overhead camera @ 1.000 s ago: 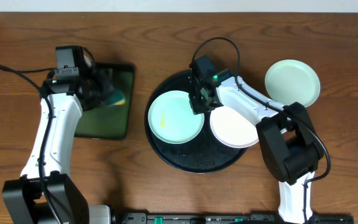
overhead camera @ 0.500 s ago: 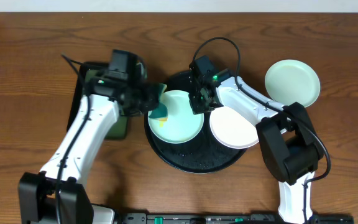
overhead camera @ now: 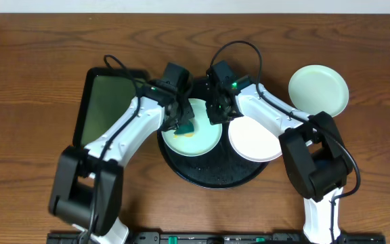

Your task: Clean dirty plates on tray and stack at the side

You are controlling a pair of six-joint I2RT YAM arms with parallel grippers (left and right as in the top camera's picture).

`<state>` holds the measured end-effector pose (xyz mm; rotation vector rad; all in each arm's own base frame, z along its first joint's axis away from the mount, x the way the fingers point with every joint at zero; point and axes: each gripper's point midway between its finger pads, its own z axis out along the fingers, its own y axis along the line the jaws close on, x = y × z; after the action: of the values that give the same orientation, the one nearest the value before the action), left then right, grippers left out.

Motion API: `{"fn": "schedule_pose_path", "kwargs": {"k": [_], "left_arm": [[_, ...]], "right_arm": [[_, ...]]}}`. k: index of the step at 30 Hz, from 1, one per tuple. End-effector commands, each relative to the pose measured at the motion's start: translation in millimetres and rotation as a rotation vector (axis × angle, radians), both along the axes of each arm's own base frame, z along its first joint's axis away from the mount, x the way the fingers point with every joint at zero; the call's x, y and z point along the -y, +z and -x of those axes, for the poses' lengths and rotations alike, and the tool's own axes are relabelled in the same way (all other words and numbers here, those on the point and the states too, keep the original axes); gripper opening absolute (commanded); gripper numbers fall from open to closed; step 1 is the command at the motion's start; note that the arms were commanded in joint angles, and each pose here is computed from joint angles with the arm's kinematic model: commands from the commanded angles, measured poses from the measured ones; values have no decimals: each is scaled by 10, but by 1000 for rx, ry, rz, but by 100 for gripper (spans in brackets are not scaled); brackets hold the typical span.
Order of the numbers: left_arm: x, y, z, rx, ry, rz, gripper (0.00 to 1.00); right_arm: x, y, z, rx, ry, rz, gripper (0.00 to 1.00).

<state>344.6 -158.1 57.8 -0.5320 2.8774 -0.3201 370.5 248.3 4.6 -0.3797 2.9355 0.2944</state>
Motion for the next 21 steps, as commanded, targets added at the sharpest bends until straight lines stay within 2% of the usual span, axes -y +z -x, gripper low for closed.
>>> {"fn": "schedule_pose_path", "kwargs": {"k": [1,5,11,14,18,21], "left_arm": [[-15,-241,-12,-34,24,-26,8],[-22,-488,24,-77,-57,-61,7],[-676,-512,90,-84,-27,-423,8],[-845,-383,90,-64,-14,-517,7],[-819,-191,61,-22,4,-491,8],[-587,-125,64,-13,-10,-349,7]], "right_arm": [[7,-251,182,-52,5,41,1],[7,-251,182,-52,5,41,1],[21,-254,179,-50,3,48,1],[24,-254,182,-51,3,48,1],[22,-254,179,-50,3,48,1],[20,-254,178,-49,3,47,1]]}}
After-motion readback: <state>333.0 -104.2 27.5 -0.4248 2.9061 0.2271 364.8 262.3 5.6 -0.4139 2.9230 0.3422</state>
